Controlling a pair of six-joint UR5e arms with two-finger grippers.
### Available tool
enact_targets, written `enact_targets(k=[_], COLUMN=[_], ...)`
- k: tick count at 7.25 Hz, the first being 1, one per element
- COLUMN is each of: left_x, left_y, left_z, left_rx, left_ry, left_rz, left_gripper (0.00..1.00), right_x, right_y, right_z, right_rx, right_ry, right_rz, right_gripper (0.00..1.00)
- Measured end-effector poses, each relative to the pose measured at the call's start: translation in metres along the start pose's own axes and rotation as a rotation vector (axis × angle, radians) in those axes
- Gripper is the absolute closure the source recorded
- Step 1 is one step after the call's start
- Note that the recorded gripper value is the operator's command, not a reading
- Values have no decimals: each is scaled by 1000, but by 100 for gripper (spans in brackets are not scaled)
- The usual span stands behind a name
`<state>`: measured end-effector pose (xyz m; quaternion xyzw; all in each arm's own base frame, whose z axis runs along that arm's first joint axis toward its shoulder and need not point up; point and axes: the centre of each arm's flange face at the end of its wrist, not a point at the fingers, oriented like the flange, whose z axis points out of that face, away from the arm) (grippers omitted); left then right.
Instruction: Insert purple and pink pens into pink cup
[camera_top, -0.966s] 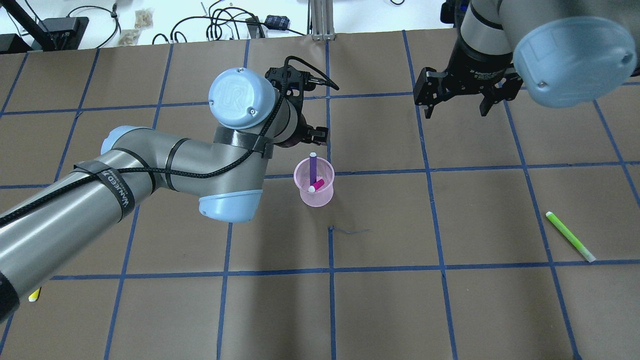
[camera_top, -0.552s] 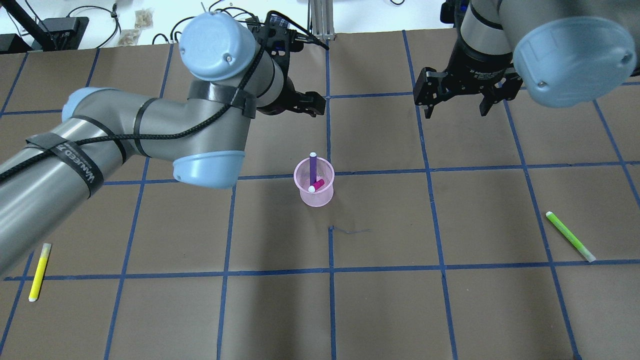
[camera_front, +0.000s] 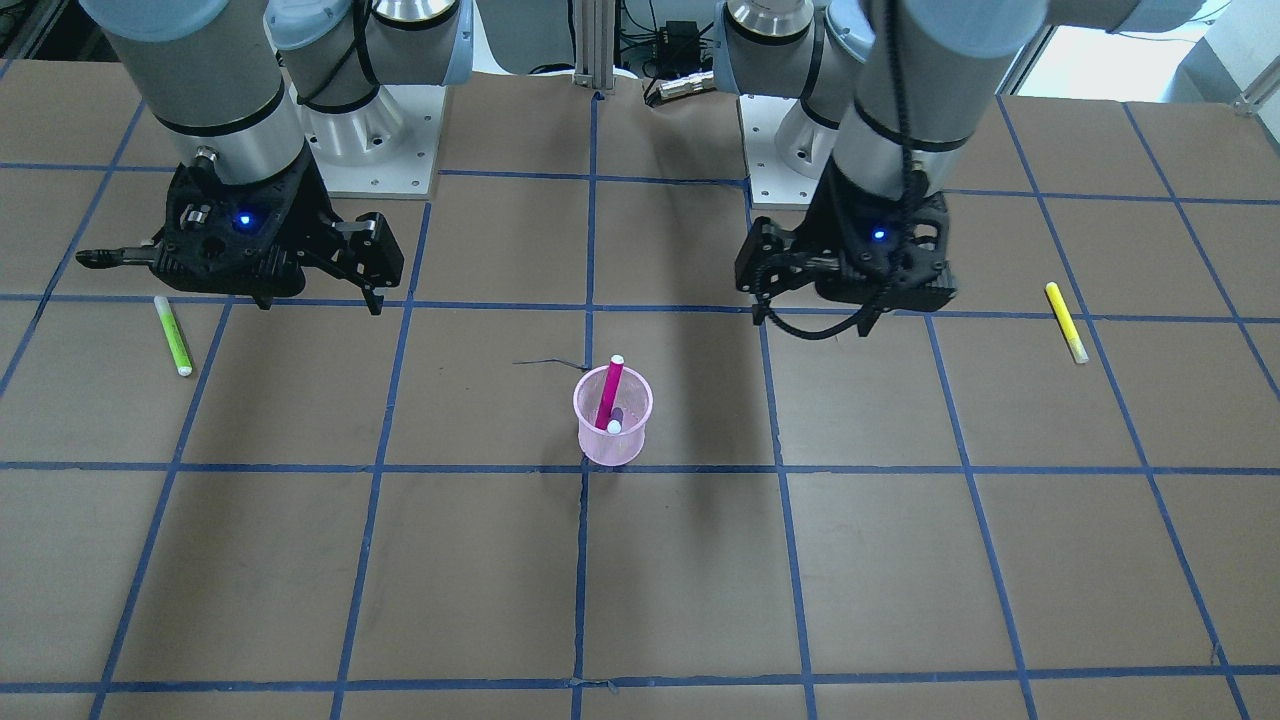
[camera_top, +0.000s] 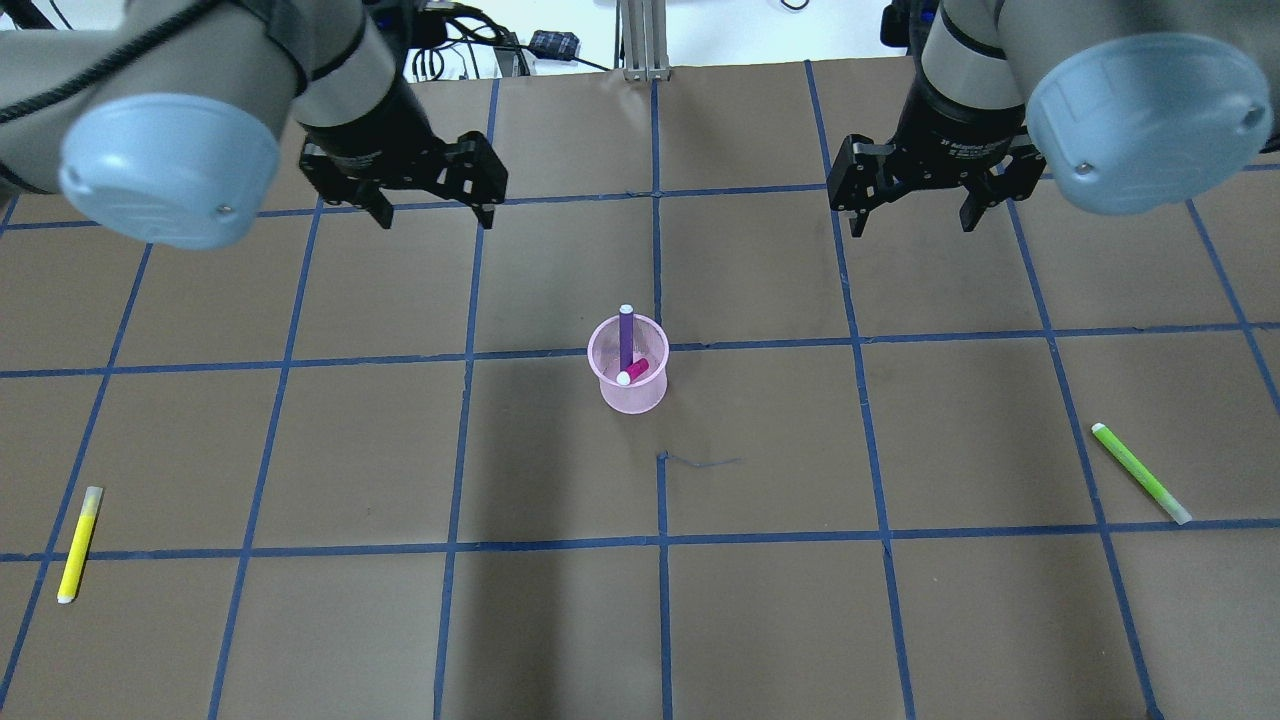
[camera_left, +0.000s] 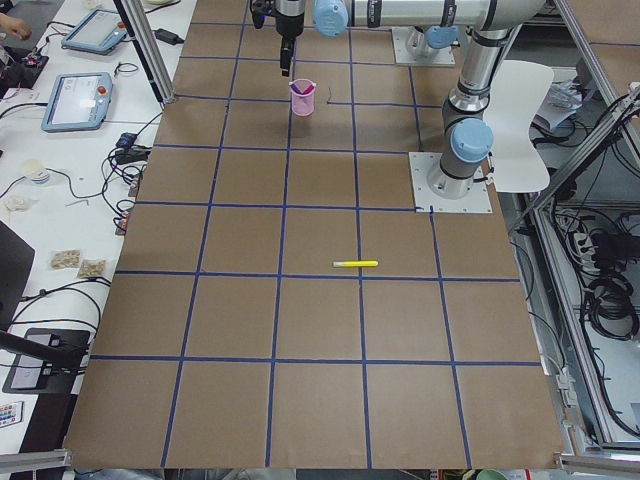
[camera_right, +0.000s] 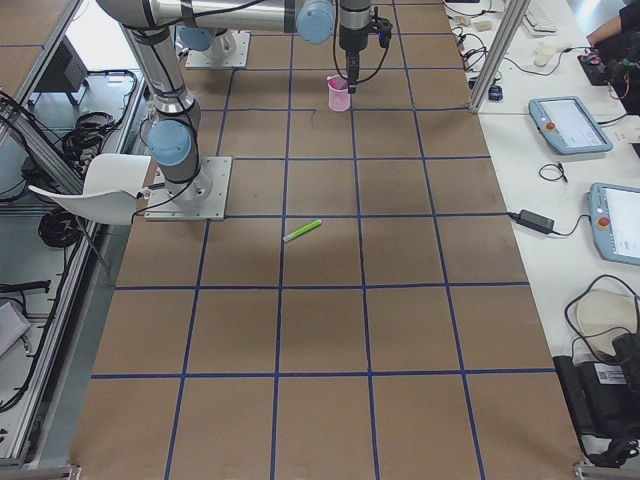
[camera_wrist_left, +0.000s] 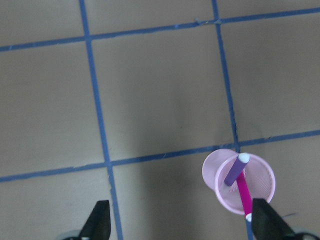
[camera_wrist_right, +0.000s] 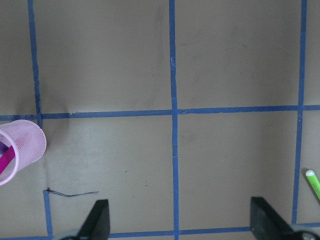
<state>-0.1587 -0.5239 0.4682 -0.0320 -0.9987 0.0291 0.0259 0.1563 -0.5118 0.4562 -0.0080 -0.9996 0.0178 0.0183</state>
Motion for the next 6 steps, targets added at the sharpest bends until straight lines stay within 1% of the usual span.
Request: enact_targets(k=[2,4,5,6], left_x=[-21,-26,-26,-26], left_y=[3,15,18,17], left_z=[-20,-39,-45,-47], left_rx=[-35,-91,-89,-72], left_ry=[0,-22,-34,-43], left_rz=[-28,-32,-20,10], left_gripper=[0,0,0,0], right_x=[1,3,2,2], right_y=[-1,-5,-6,-7], right_z=[0,-3,-3,-2], right_rx=[6,37,44,45], right_ry=[-2,-3,-4,-2], right_rz=[0,-8,-12,-13], right_gripper=[0,0,0,0])
